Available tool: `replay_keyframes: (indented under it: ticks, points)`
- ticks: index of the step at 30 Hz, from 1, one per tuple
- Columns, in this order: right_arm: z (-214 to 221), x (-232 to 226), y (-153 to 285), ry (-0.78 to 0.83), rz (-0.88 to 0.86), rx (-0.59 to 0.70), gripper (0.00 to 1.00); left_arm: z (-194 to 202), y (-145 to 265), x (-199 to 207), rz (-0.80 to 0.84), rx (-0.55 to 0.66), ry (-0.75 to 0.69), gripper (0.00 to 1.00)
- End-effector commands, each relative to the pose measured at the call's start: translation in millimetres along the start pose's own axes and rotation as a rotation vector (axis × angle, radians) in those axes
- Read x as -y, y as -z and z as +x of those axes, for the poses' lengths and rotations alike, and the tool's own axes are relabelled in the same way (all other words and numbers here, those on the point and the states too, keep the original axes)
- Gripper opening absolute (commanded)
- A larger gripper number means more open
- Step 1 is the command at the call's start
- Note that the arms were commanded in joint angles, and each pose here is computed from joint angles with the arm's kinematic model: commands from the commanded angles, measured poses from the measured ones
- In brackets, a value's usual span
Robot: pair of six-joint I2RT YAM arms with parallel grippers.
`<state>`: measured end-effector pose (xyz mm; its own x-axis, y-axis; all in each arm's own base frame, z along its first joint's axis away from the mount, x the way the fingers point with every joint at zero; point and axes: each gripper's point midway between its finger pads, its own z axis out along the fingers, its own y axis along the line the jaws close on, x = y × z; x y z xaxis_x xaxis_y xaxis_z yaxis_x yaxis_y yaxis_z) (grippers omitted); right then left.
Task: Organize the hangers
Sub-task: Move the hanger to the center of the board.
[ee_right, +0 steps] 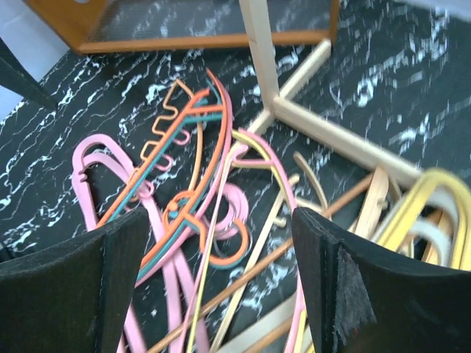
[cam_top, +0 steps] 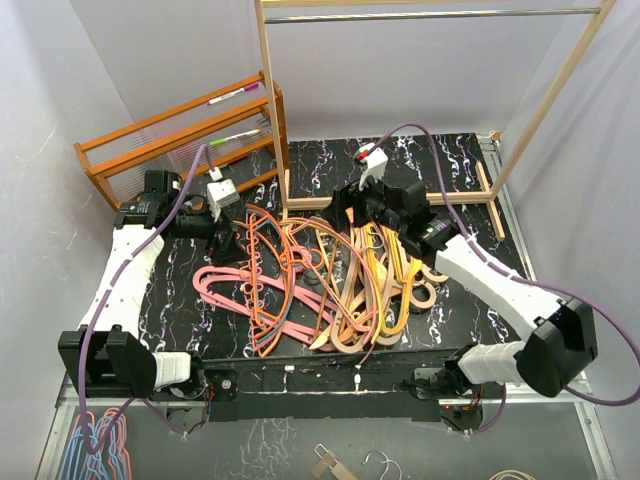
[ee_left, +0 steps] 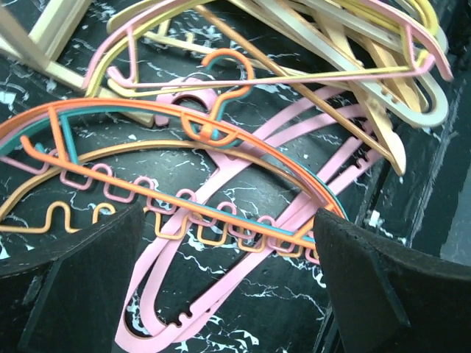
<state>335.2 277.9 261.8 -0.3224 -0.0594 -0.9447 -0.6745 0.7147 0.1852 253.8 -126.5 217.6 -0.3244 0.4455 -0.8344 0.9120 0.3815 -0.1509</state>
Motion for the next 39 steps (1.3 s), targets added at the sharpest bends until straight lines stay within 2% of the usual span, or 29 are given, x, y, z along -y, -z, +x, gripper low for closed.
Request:
replay_keyframes:
  ticks: [1, 4, 8, 13, 18, 31, 39]
  points:
    - [65.0, 19.5, 41.6, -0.248, 0.229, -0.266, 0.79, -10.0, -3.0, -23.4, -0.126, 0.032, 0.145, 0.97]
    - [99.9, 25.5, 76.4, -0.346, 0.338, -0.34, 0.78, -10.6, -2.7, -35.9, -0.216, 0.027, 0.286, 0.97]
    - [135.6, 22.4, 103.7, -0.397, 0.388, -0.476, 0.72, -15.7, 0.2, -39.8, -0.258, 0.035, 0.385, 0.97]
    - [155.3, 17.7, 110.5, -0.406, 0.415, -0.569, 0.63, -13.7, 7.5, -47.6, -0.328, 0.018, 0.387, 0.97]
    - [169.5, 23.4, 118.4, -0.379, 0.474, -0.622, 0.49, -5.1, 7.5, -41.8, -0.326, -0.002, 0.386, 0.97]
    - [208.3, 6.3, 103.8, -0.345, 0.446, -0.699, 0.47, 3.7, 5.6, -32.8, -0.302, -0.012, 0.365, 0.97]
    - [214.6, 6.8, 96.0, -0.258, 0.497, -0.732, 0.36, 8.8, 3.1, -28.3, -0.283, -0.019, 0.364, 0.97]
